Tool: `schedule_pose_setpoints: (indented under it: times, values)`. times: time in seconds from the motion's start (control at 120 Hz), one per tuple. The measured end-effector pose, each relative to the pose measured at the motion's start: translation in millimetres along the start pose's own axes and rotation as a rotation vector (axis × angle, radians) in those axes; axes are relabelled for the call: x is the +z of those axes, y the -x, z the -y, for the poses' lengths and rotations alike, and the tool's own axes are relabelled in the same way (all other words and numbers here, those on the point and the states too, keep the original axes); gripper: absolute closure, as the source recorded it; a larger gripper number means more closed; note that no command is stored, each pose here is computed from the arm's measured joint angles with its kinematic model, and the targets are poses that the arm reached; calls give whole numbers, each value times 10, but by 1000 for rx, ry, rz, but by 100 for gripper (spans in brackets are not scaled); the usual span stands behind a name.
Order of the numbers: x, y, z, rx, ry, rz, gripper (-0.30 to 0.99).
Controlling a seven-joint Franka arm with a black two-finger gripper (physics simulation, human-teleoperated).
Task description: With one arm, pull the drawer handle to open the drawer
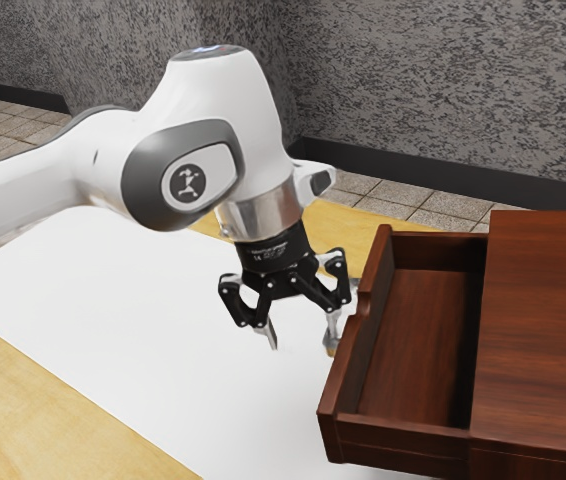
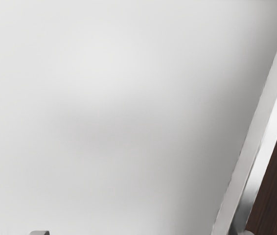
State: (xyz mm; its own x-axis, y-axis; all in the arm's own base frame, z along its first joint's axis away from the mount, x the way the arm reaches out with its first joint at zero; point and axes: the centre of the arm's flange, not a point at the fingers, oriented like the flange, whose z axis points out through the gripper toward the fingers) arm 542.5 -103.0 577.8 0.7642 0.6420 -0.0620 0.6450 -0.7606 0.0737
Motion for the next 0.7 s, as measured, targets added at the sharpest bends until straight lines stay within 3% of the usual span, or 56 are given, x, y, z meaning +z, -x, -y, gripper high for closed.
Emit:
schedule_pose_setpoints:
  times: [0.35,0.517,0.592,0.7]
  values:
    - [-231,38,91,14,0,-5,23]
    - [-929,351,-114,89,87,-74,16]
    - [-1520,589,72,96,138,-143,11]
    - [-1965,1041,233,139,151,-216,7]
